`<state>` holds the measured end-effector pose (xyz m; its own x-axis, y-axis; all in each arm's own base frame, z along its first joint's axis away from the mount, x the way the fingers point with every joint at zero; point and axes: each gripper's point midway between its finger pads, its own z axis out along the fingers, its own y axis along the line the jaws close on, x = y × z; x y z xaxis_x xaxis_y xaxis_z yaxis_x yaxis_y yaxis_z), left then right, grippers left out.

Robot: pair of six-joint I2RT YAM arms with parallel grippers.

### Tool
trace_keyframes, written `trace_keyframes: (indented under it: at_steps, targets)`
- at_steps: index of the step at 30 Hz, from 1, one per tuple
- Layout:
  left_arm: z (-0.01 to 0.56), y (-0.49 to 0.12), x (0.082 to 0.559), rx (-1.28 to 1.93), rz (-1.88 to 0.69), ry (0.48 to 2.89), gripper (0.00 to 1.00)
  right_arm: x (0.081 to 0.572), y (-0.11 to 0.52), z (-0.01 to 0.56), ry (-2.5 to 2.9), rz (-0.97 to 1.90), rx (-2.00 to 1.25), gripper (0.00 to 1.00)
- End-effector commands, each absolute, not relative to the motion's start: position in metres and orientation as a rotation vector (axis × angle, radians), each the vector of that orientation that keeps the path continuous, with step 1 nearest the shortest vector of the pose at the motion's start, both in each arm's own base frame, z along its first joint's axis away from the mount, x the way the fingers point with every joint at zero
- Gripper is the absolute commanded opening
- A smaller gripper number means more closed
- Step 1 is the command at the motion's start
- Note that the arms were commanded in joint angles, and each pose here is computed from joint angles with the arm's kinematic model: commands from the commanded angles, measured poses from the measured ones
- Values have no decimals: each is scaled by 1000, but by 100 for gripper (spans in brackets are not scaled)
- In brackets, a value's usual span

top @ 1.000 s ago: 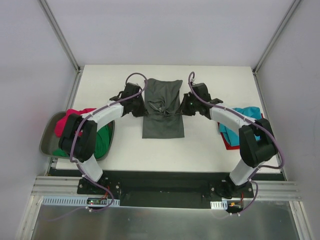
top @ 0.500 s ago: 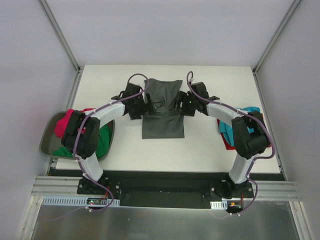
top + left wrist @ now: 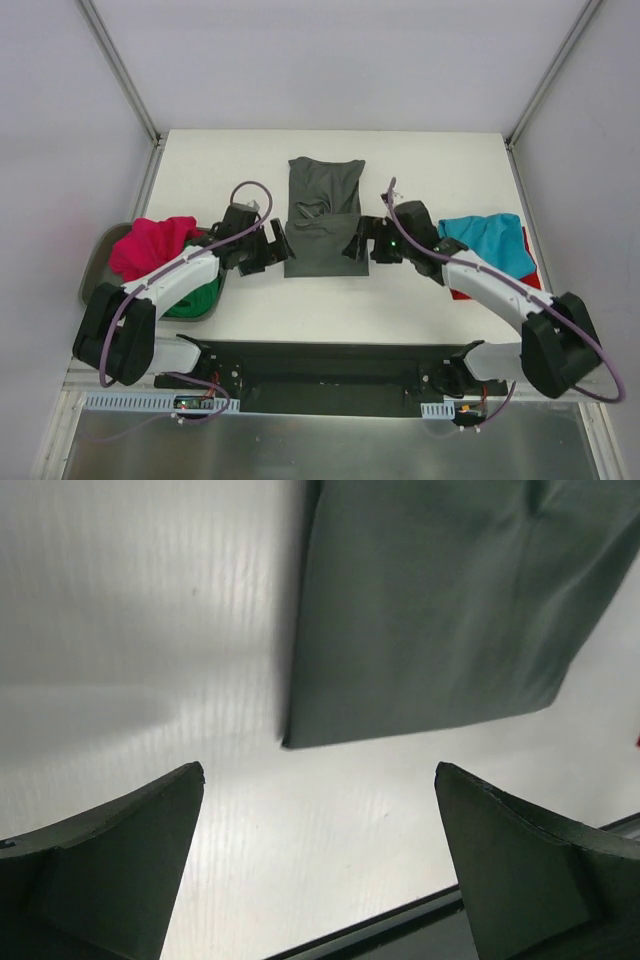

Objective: Fold and stack the t-shirts
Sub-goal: Fold the folded rectangular tshirt in 1/3 of the way, then grab one side of the 2/3 rectangular tshirt with both arms

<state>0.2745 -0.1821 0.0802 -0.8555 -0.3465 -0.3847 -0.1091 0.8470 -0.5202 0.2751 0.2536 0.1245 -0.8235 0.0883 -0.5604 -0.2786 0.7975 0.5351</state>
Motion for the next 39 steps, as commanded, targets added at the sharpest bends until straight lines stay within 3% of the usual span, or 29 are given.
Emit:
trace_keyframes:
  at_steps: [1, 4, 13, 16, 22, 33, 39]
  targets:
    - [66, -180, 245, -373, -709, 2590, 99, 263, 233, 133, 2253, 847, -33, 96]
    - [60, -180, 240, -399, -730, 2577, 97, 254, 218, 120, 2243, 835, 56, 96]
    - [43, -186, 254, -419, -711, 2600, 65, 242, 222, 82, 2398, 882, 96, 99]
    - [36, -193, 255, -416, -735, 2635, 55, 244, 226, 72, 2443, 881, 105, 95]
    - [27, -197, 251, -414, -734, 2666, 49, 245, 225, 58, 2486, 863, 156, 89]
    - [14, -201, 253, -419, -694, 2709, 2, 242, 225, 47, 2525, 854, 177, 79]
    - [12, -196, 255, -411, -648, 2696, 0, 245, 223, 40, 2544, 823, 199, 77]
